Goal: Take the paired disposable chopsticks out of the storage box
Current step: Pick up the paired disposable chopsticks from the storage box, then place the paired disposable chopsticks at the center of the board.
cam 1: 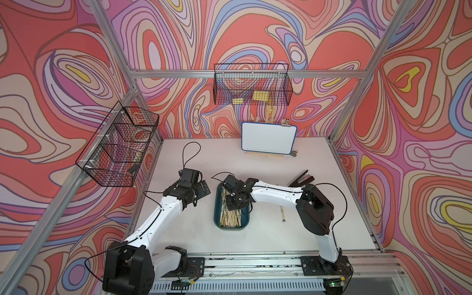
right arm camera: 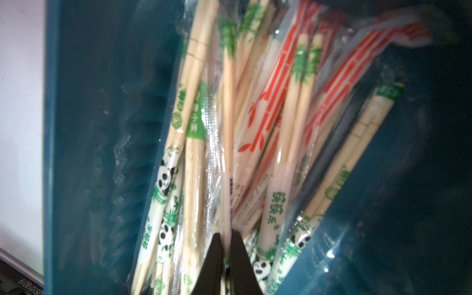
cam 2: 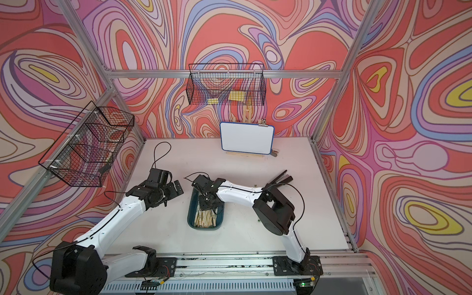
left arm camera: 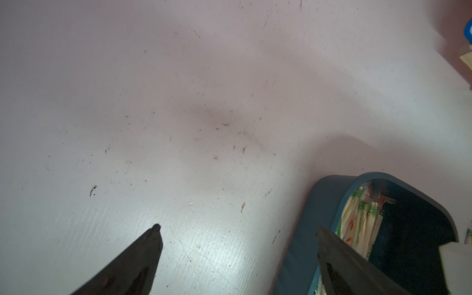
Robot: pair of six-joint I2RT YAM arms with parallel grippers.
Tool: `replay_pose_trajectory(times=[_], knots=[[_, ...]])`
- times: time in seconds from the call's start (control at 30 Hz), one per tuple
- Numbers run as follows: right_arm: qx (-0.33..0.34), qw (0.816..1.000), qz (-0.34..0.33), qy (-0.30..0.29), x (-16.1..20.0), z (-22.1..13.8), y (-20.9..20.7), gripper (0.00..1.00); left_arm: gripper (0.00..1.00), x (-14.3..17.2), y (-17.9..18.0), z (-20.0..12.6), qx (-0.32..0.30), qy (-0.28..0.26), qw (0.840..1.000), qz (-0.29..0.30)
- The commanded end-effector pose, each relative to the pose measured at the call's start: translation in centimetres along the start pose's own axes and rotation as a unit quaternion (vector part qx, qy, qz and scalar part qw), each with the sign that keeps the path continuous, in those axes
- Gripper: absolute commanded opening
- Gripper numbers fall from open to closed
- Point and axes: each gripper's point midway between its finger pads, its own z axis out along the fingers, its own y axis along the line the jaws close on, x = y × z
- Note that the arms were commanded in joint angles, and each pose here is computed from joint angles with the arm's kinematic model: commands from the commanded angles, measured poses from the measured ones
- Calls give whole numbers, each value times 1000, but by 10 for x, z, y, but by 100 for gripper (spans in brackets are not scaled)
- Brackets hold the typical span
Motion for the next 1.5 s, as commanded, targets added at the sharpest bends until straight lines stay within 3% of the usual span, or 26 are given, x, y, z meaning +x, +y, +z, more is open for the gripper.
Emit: replay_pose_trajectory(times=[0.0, 0.33, 0.63, 0.97, 1.47], knots=[[-3, 1000, -4, -31, -9, -29, 3, 0, 100, -1, 2, -1, 1, 0, 1000, 1], [-2, 996, -3, -91, -37, -79, -2, 0, 100, 1, 0, -4, 7, 5, 1000, 9], [38, 990, 40, -130, -48, -116, -69, 0, 100, 6, -6, -5, 29, 16, 999, 5], [151, 981, 74, -93, -16, -90, -162, 0, 100, 14, -11, -5, 44, 26, 999, -5], [246, 966, 78, -36, 6, -47, -216, 0, 100, 11, -16, -2, 45, 31, 998, 1]])
